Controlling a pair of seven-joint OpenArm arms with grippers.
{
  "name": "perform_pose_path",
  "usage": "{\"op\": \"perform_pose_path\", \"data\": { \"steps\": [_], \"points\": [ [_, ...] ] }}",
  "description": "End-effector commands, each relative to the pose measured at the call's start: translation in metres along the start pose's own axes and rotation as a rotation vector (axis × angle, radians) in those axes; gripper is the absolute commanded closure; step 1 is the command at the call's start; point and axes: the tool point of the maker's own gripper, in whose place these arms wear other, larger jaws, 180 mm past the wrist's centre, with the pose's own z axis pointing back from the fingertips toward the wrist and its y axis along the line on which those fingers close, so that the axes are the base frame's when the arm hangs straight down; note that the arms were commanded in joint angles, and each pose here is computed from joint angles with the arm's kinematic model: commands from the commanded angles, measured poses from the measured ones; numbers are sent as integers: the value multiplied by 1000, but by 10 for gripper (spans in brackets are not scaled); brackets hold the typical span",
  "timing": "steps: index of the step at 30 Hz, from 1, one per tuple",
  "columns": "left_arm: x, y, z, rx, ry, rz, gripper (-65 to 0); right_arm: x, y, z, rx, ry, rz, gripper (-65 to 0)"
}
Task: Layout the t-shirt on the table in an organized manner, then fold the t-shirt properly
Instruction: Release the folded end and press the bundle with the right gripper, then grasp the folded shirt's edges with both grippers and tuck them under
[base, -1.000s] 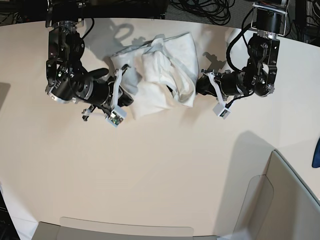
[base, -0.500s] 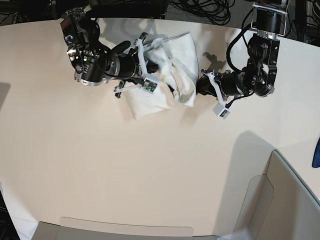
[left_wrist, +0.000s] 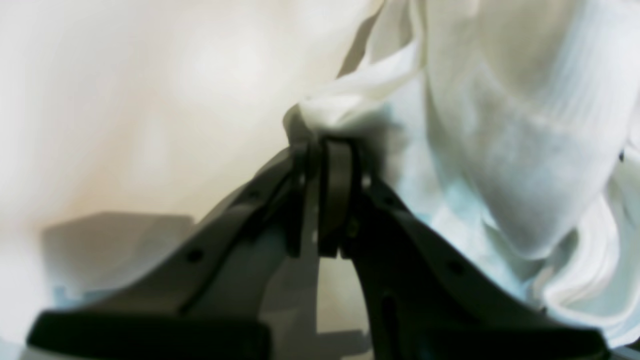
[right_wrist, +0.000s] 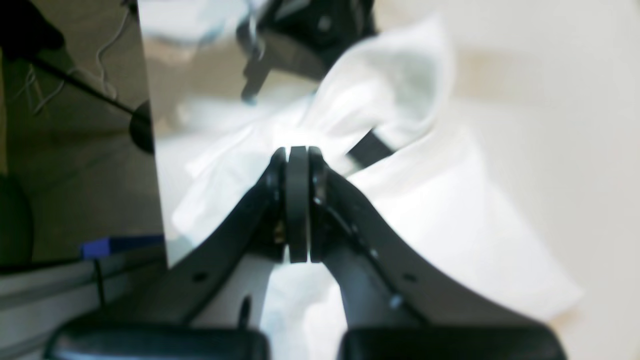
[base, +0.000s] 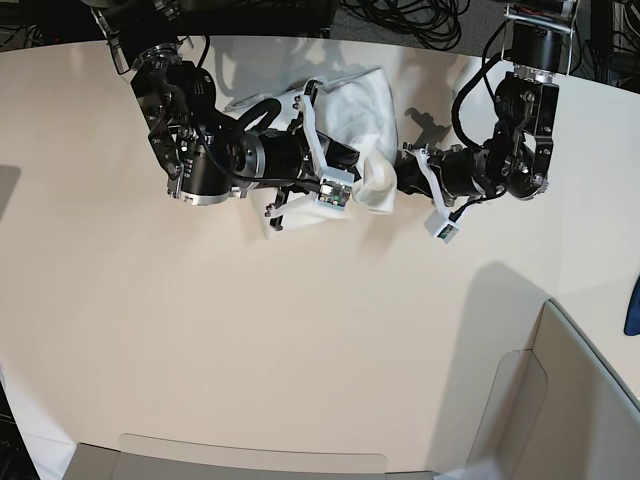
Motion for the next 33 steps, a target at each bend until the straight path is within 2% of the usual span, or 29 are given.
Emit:
{"op": "perform_pose_path", "data": {
  "steps": [1,3,8,13,15,18,28,33],
  "points": [
    [-6,17,7,77,51,-18,-44,9,-8,8,-24,-40,9,0],
    [4,20,16,93,14,-26,-44,5,-19,15,-59,-43,-13,0],
    [46,36,61,178,-150,-31,-46,-12,-57,43,-200,-39,-91,0],
    [70,21,87,203,-222,-107,-46,-61,-84,62,-377,92,-181,0],
    [82,-4,91,180,-258,-154,-46,-84,-90,69,-445,166,-216,0],
    [94,-38,91,135,-298,-223,-46,-97,-91,69,-487,220,-235,0],
    [86,-152,33,-160,-253,-358,-47,-92,-90,64,-488,205,-244,0],
    [71,-169,24,-206,-208,-380,-47,-93,-92,68,-500,202,-254,0]
  ]
}}
